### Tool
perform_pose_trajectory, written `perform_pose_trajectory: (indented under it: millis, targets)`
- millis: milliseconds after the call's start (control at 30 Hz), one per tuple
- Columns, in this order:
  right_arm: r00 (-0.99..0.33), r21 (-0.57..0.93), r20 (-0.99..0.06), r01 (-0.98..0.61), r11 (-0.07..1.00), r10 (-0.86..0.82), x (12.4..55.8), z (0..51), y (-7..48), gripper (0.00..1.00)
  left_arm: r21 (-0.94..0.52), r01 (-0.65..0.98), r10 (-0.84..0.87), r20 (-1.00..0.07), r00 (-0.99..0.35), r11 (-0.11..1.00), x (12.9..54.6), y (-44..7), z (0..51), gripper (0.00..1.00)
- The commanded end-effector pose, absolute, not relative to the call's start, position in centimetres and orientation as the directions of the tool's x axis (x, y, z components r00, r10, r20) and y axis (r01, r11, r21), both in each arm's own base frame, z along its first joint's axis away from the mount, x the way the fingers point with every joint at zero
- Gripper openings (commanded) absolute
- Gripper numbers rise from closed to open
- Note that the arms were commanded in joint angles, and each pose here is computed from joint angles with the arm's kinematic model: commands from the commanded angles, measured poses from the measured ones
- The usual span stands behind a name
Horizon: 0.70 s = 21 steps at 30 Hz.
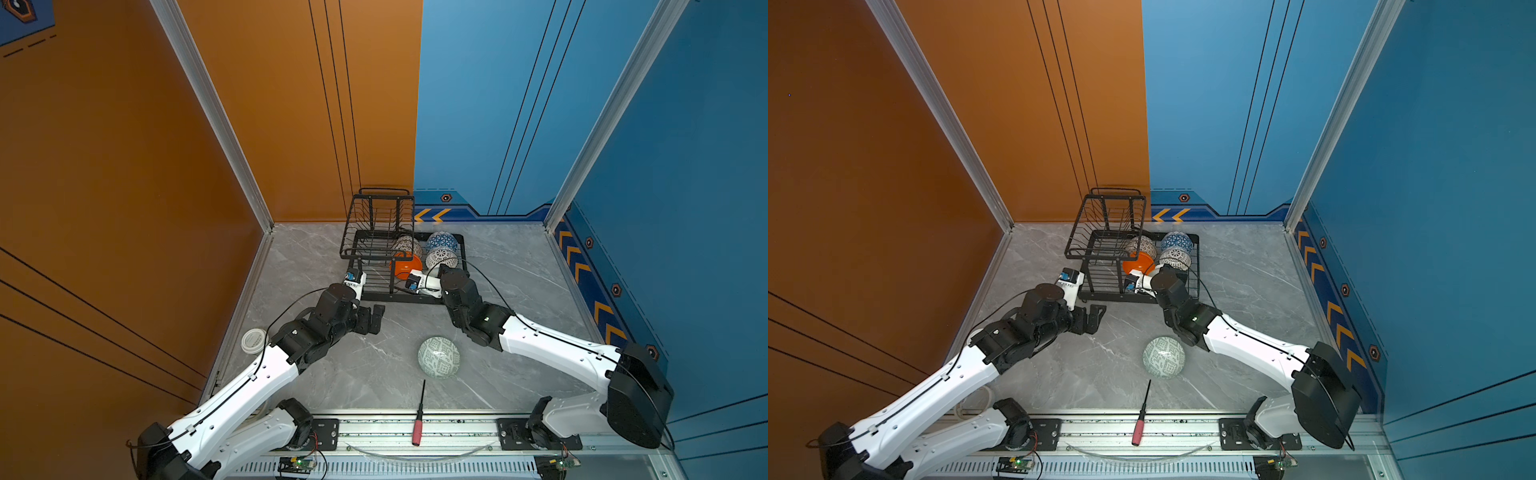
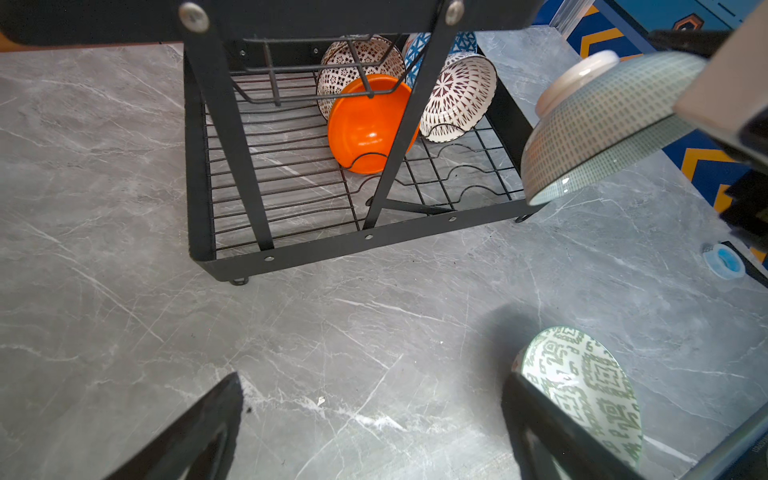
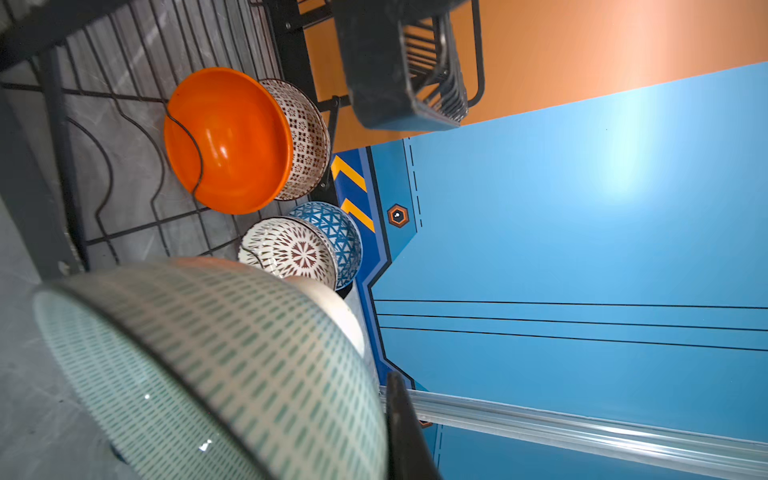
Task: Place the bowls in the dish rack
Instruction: 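Lower the pale green bowl on edge into the rack beside the white-and-maroon bowl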
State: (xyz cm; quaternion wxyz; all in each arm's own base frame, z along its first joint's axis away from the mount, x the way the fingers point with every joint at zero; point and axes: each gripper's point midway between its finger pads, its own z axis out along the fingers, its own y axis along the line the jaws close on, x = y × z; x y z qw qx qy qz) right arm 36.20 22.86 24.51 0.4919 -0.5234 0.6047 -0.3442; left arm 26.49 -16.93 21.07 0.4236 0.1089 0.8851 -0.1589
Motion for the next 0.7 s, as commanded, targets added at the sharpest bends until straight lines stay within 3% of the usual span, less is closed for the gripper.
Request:
perform_pose_trajectory:
  millis: [0, 667]
  targets:
    - [-0.004, -0.957, -0.221, -0.190, 0.218, -0.975, 37.8, 26.5, 21.8, 0.00, -0.185, 0.339, 0.073, -0.778, -0.623, 0.923, 26.3, -16.8, 21.2, 0.98]
    - [-0.149, -0.926, -0.113, -0.343, 0.159, -0.982, 43.5, 21.0, 21.9, 0.00, -0.185, 0.306, 0.052, -0.776, -0.629, 0.934, 26.0, -15.4, 20.9, 0.98]
